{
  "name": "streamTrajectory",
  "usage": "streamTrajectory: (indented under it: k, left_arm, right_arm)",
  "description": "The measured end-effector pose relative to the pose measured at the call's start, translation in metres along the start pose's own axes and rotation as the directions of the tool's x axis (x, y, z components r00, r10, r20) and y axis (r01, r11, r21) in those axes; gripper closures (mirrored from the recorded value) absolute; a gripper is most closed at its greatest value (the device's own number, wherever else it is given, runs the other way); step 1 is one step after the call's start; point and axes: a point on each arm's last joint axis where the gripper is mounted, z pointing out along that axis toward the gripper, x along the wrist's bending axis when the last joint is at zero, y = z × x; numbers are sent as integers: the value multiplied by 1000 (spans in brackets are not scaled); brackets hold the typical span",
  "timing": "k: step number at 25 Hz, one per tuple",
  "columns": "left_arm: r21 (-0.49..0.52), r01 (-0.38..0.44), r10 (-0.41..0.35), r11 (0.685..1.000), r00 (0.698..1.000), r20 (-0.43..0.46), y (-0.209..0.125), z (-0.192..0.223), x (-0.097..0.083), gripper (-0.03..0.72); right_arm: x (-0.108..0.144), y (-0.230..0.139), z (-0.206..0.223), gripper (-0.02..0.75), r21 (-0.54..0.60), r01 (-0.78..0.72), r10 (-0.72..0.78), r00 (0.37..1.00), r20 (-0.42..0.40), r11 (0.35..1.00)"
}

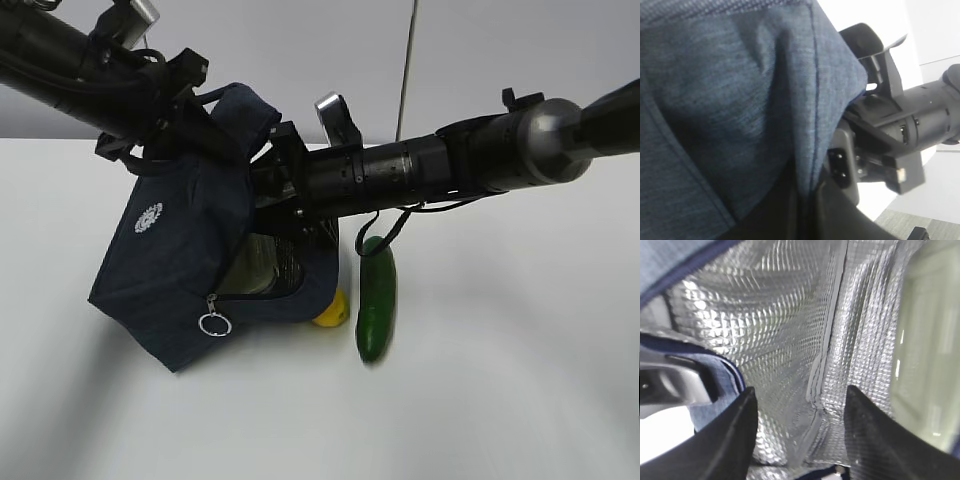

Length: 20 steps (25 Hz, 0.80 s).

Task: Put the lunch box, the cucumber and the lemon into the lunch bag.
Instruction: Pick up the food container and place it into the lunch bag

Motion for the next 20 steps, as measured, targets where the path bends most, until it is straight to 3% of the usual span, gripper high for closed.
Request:
streamTrajectory:
  k: [8,16,20]
  left_arm:
    - [1,39,-39,999,999,1,4,-14,15,698]
    - [27,66,-65,997,998,-17,5,-31,34,699]
    - [35,74,-73,997,997,-37,5,-39,43,699]
  right_arm:
    - [0,8,-22,323,23,51,-49,996,-75,998]
    - [7,12,-24,323,116,155,-155,988,-9,981]
    - [31,20,-29,323,182,225,-239,969,59,957]
